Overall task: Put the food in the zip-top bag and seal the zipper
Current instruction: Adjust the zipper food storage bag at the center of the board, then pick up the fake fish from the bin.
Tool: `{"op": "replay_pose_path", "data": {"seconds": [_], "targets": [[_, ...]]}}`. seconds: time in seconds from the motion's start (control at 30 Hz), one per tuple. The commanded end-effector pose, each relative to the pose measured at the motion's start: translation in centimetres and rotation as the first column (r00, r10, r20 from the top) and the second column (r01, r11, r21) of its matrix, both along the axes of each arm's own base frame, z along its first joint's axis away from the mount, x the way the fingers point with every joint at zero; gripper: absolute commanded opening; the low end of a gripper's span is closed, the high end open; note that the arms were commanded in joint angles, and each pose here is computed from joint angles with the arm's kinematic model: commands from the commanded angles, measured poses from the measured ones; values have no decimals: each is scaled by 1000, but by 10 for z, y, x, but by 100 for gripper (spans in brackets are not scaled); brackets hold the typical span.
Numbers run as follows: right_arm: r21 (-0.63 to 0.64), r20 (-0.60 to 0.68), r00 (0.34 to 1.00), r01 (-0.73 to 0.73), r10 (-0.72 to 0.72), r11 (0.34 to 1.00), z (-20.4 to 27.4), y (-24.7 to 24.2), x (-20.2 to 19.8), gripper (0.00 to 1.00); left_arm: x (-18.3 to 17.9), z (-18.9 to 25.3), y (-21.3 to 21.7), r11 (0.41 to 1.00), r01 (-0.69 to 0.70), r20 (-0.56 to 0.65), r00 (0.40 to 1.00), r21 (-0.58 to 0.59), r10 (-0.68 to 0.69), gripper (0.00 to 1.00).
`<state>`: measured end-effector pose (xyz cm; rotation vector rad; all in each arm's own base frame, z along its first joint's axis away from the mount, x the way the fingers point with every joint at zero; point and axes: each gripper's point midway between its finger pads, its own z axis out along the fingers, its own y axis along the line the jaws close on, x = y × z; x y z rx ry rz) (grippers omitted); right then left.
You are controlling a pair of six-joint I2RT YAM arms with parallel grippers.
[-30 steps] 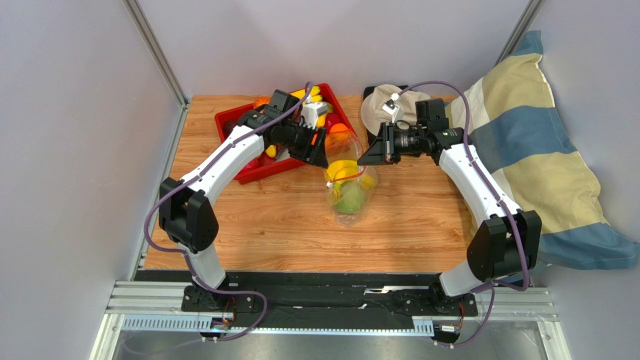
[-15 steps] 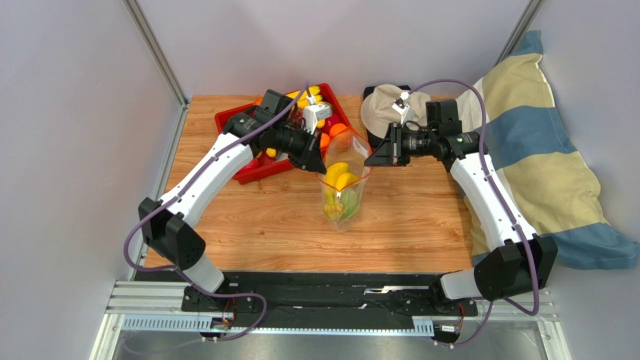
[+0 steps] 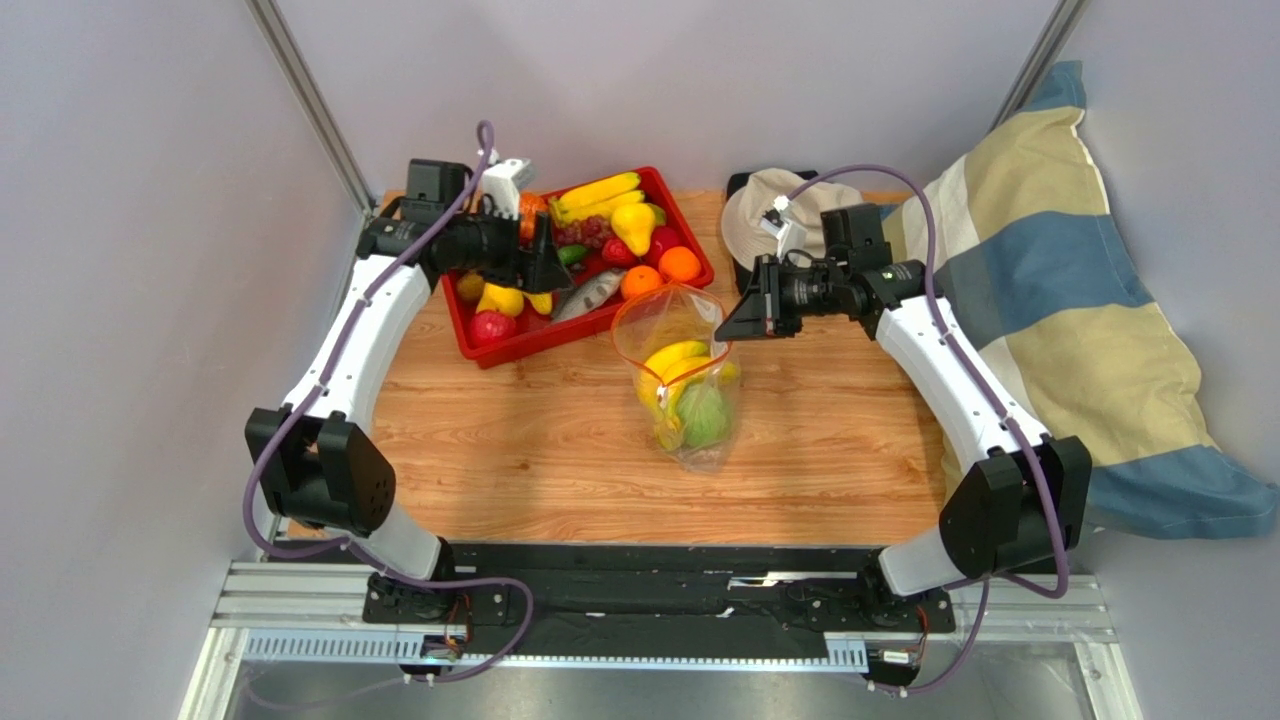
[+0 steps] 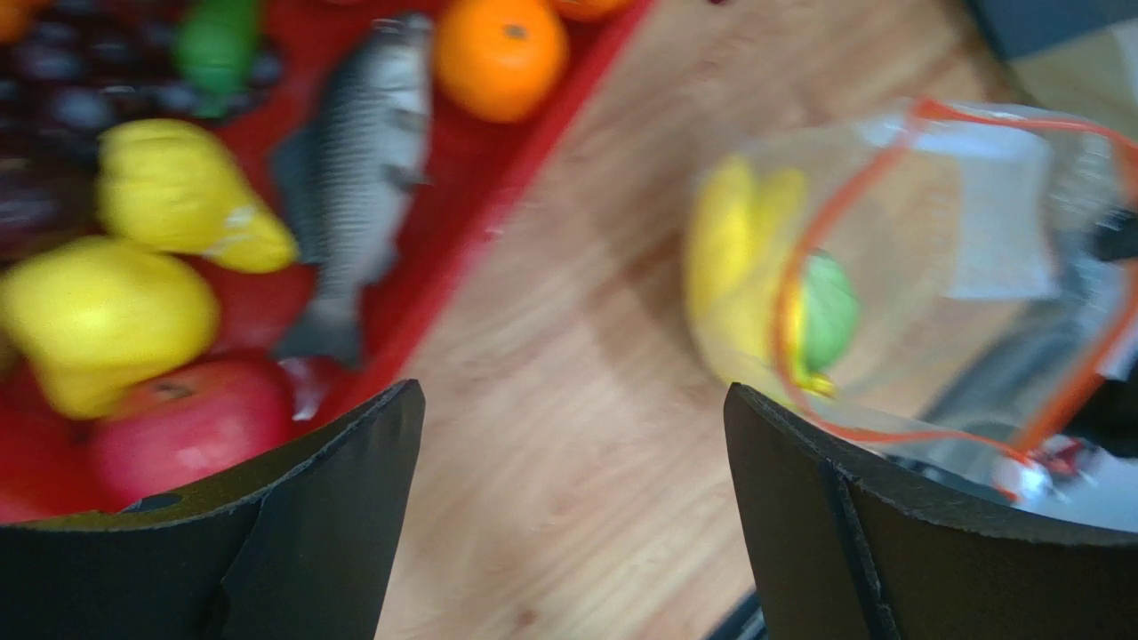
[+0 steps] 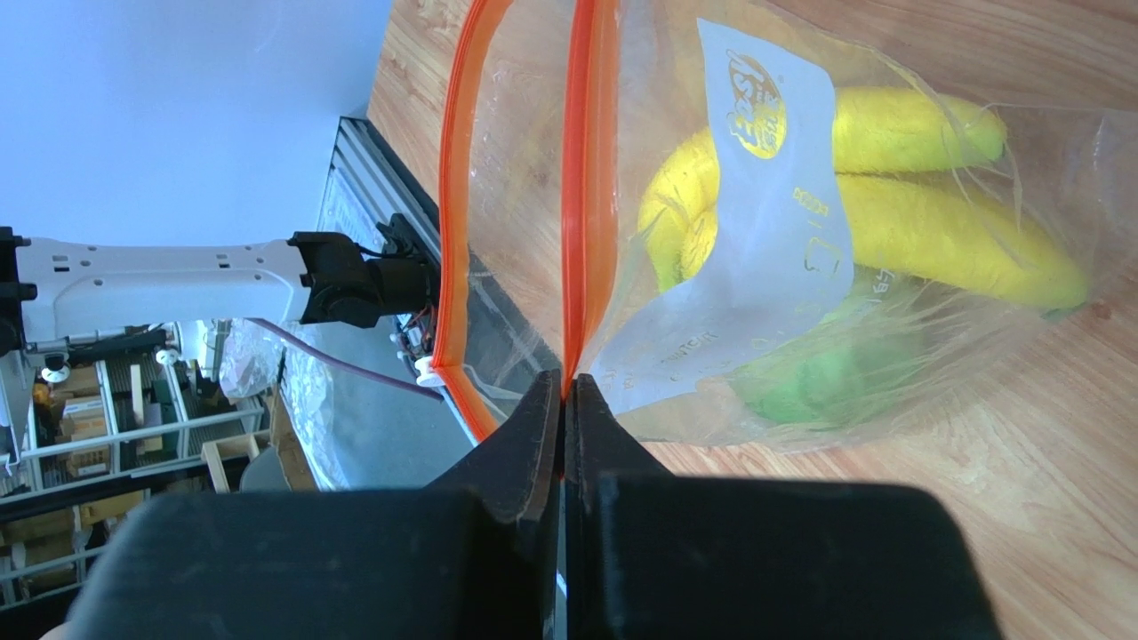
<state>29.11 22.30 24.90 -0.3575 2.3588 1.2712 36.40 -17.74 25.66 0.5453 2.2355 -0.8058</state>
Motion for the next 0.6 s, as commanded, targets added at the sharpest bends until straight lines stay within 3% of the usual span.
{"op": "replay_pose_path", "data": {"seconds": [0.0,0.17,0.3,0.57], "targets": [[23,118,993,-16,13,1000,22,6,13,0,47,-22,34,989,-37,96,995,145,23,89],[19,109,994,-6,4,1000,17,7,18,0,88,-83,33,979,0,3,1000,202,-1,86],[15,110,994,-4,2,1000,17,7,19,0,123,-100,24,971,11,16,1000,239,-15,85],[5,112,994,2,-2,1000,18,6,19,0,152,-156,-6,920,63,8,997,386,-72,85]]}}
